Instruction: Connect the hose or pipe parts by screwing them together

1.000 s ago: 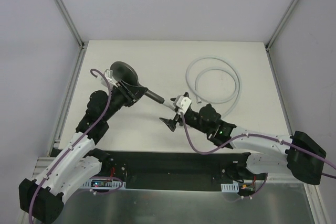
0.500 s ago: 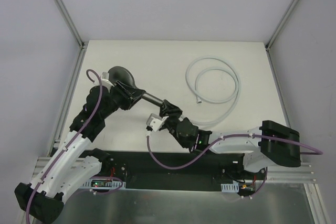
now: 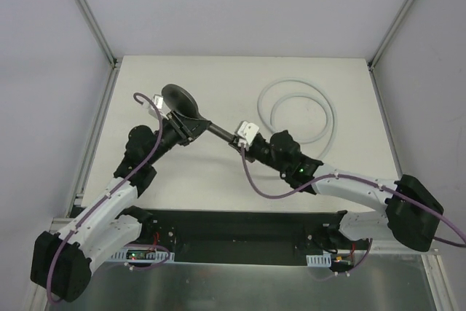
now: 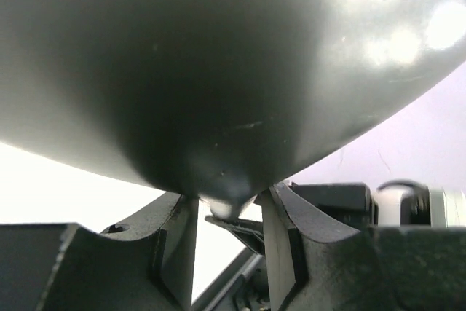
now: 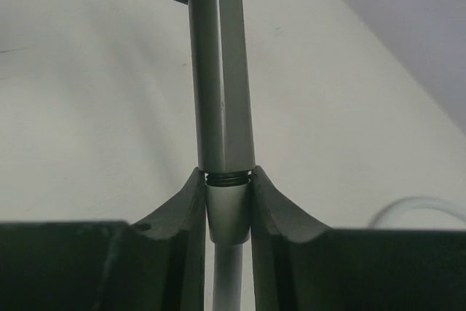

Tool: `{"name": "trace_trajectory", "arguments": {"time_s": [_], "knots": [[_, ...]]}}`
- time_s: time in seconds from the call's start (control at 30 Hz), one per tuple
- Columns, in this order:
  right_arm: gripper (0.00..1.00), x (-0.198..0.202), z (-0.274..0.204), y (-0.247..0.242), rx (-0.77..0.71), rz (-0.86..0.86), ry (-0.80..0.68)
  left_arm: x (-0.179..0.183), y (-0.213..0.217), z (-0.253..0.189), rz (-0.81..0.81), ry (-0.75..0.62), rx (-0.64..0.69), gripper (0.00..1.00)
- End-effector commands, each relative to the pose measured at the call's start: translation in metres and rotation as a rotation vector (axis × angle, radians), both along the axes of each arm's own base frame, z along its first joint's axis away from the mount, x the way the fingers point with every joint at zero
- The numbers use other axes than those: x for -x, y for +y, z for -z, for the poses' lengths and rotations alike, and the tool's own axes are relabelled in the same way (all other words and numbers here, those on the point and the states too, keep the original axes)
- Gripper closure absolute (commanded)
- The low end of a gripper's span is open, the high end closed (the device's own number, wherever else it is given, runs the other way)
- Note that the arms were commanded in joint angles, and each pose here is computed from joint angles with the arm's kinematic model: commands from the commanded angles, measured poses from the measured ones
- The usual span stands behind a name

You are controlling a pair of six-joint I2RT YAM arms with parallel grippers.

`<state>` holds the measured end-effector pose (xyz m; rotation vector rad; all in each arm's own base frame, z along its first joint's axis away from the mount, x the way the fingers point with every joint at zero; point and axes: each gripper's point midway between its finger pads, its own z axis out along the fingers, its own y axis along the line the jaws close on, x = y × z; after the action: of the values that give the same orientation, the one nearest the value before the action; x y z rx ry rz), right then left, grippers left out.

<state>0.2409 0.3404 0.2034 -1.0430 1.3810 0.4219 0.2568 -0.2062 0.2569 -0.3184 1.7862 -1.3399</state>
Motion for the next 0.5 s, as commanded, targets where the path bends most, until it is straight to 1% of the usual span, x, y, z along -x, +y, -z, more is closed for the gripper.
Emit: {"name": "trace_trajectory", "arguments": {"time_s": [0.0, 0.03, 0.07, 0.1, 0.13, 0.17, 0.2, 0.23, 0.27, 0.3, 0.33, 0.37, 0.4, 0.43, 0.47], "knots": [[1.00, 0.026, -0.016, 0.012, -0.272, -0.297, 0.383, 0.031, -0.027, -0.031, 0.255, -0.400, 0.007, 1.00], [1.00, 0.029, -0.011, 0.011, -0.298, -0.312, 0.455, 0.030, -0.028, -0.024, 0.268, -0.397, -0.005, 1.00], [0.99, 0.038, 0.002, 0.011, -0.293, -0.371, 0.521, 0.029, -0.028, -0.021, 0.265, -0.424, -0.021, 1.00], [0.99, 0.030, -0.004, 0.008, -0.340, -0.375, 0.516, 0.029, -0.027, -0.025, 0.255, -0.464, -0.018, 1.00], [1.00, 0.030, -0.002, 0.007, -0.364, -0.381, 0.546, 0.029, -0.026, -0.020, 0.247, -0.473, -0.023, 1.00], [0.99, 0.034, 0.001, 0.007, -0.389, -0.396, 0.605, 0.025, -0.024, -0.020, 0.222, -0.486, -0.028, 1.00], [0.98, 0.031, -0.001, 0.004, -0.421, -0.395, 0.597, 0.023, -0.023, -0.020, 0.208, -0.488, -0.032, 1.00], [0.92, 0.030, -0.001, 0.004, -0.431, -0.390, 0.603, 0.022, -0.022, -0.021, 0.201, -0.483, -0.037, 1.00], [0.83, 0.026, -0.001, 0.003, -0.442, -0.361, 0.603, 0.017, -0.020, -0.021, 0.174, -0.467, -0.040, 1.00], [0.64, 0.024, 0.000, 0.001, -0.443, -0.346, 0.603, 0.014, -0.020, -0.020, 0.163, -0.432, -0.041, 1.00], [0.54, 0.024, 0.003, -0.001, -0.444, -0.330, 0.601, 0.009, -0.018, -0.019, 0.143, -0.364, -0.048, 1.00], [0.47, 0.017, -0.003, -0.005, -0.456, -0.287, 0.550, 0.005, -0.017, -0.016, 0.124, -0.294, -0.041, 1.00], [0.34, 0.017, 0.000, -0.007, -0.446, -0.260, 0.536, -0.002, -0.012, -0.015, 0.074, -0.247, -0.043, 1.00], [0.29, 0.015, 0.003, -0.011, -0.430, -0.225, 0.509, -0.004, -0.008, -0.011, 0.049, -0.165, -0.056, 1.00], [0.25, 0.004, -0.007, -0.019, -0.441, -0.138, 0.432, -0.006, -0.006, -0.010, 0.022, -0.110, -0.039, 1.00]]}}
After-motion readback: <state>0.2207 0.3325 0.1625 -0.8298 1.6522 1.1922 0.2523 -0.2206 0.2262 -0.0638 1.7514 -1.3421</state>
